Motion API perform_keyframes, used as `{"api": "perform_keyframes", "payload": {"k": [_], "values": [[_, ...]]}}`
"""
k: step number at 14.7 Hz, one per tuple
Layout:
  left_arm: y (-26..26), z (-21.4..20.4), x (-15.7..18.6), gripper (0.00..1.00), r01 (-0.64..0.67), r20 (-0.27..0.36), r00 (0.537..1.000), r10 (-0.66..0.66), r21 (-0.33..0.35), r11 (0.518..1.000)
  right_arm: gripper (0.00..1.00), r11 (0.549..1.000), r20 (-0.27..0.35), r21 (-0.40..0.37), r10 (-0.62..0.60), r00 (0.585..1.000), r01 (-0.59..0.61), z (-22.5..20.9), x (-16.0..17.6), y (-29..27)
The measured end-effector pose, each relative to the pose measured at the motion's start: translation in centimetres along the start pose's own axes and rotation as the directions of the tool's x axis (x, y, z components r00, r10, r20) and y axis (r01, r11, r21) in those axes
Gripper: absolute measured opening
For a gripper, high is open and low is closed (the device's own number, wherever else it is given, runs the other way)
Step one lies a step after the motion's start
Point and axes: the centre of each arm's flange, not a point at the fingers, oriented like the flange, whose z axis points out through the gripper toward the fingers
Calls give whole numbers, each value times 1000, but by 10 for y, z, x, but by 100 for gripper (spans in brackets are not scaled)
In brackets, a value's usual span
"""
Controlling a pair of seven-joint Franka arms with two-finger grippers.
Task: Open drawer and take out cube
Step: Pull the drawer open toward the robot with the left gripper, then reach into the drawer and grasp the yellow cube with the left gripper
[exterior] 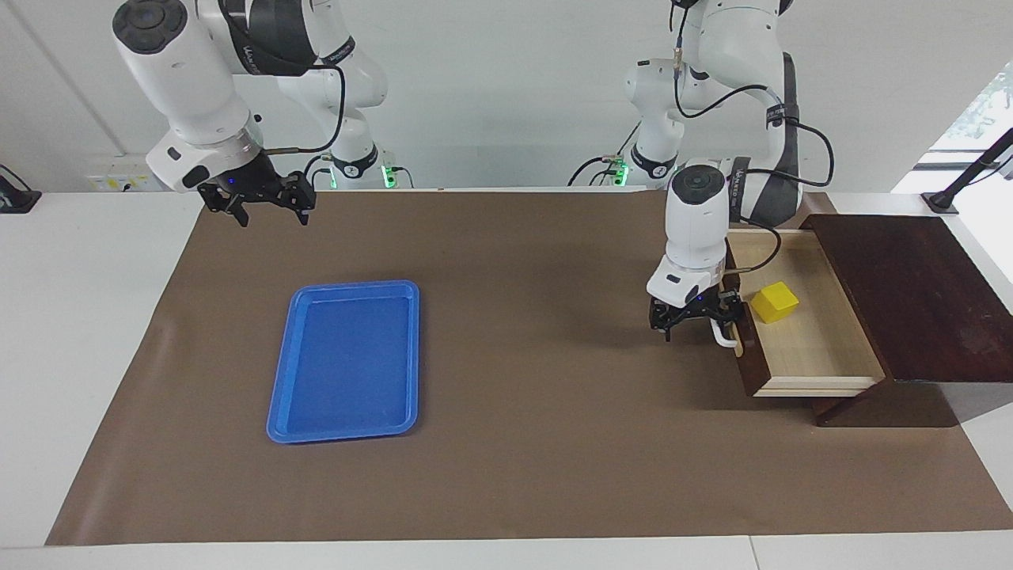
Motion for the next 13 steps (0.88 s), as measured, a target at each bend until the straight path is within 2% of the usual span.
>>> {"api": "perform_keyframes", "payload": {"k": [2,5,7,9,11,13], "values": [[-10,-21,13,100,40,33,999,-41,9,999,100,1000,0,0,-1,1000,1,0,0,-1],[-37,-74,36,100,144,88,986,-142,-13,990,100,1000,0,0,-2,1000,2,0,0,-1],[-74,-103,47,100,221,115,969,-218,-14,975,100,1000,0,0,-2,1000,2,0,0,-1],[-130,-108,51,100,305,141,945,-295,-54,951,100,1000,0,0,-2,1000,2,0,0,-1],[-188,-92,46,100,326,173,936,-307,-91,941,100,1000,0,0,-2,1000,2,0,0,-1],[-218,-73,37,100,332,185,933,-310,-104,938,100,1000,0,0,-2,1000,2,0,0,-1]]}}
